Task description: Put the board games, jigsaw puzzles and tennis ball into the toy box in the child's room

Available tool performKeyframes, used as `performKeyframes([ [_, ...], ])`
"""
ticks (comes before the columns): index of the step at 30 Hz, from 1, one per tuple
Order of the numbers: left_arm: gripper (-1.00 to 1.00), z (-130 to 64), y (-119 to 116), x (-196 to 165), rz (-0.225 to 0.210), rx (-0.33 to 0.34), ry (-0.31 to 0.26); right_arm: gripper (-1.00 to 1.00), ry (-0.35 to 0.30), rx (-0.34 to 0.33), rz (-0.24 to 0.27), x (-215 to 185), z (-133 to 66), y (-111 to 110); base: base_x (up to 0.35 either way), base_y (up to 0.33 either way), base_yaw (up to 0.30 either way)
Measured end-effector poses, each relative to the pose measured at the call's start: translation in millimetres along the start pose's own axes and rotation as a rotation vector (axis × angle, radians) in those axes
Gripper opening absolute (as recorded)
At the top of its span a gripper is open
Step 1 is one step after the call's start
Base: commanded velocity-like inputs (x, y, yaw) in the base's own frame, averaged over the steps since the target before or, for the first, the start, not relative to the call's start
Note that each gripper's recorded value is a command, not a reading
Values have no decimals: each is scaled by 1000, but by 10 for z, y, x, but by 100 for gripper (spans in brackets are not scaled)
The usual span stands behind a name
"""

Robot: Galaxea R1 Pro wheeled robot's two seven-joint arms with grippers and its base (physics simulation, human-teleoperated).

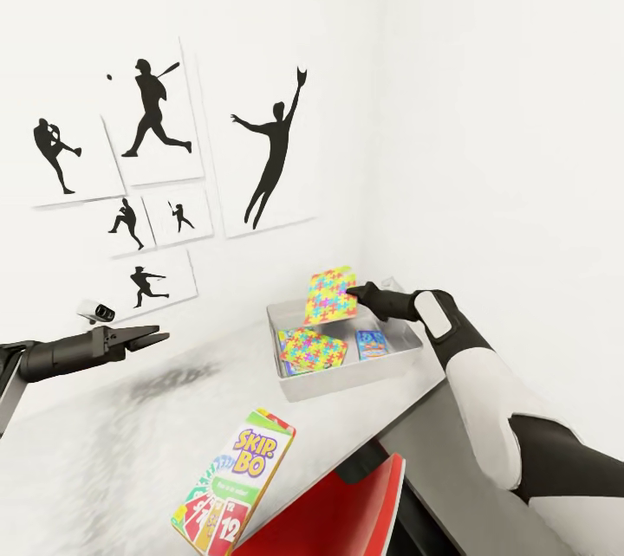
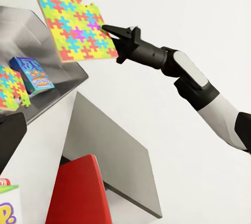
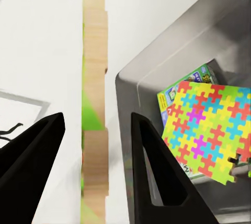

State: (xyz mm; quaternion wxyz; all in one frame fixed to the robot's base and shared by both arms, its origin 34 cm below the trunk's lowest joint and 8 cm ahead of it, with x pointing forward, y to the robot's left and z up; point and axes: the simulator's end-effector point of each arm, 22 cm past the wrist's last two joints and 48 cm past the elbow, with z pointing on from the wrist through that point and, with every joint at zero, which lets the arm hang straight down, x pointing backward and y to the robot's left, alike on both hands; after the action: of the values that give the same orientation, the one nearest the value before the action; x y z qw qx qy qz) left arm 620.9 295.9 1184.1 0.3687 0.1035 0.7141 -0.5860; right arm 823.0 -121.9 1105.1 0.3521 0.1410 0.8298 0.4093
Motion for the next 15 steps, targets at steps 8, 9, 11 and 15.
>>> performKeyframes([
  [8, 100, -4, 3, 1, 0, -1, 0, -100, 3, -5, -6, -12, -13, 23, 0, 0, 0],
  [9, 100, -5, 4, 3, 0, -2, 0, -100, 4, -6, -7, -11, -12, 28, 0, 0, 0],
  [11, 100, -6, 12, 6, -2, -3, 1, -100, 6, -6, -7, -4, -8, 25, 0, 0, 0],
  [15, 100, -2, 39, 18, -7, -5, 2, -100, 8, -4, -1, 2, 5, -16, 0, 0, 0],
])
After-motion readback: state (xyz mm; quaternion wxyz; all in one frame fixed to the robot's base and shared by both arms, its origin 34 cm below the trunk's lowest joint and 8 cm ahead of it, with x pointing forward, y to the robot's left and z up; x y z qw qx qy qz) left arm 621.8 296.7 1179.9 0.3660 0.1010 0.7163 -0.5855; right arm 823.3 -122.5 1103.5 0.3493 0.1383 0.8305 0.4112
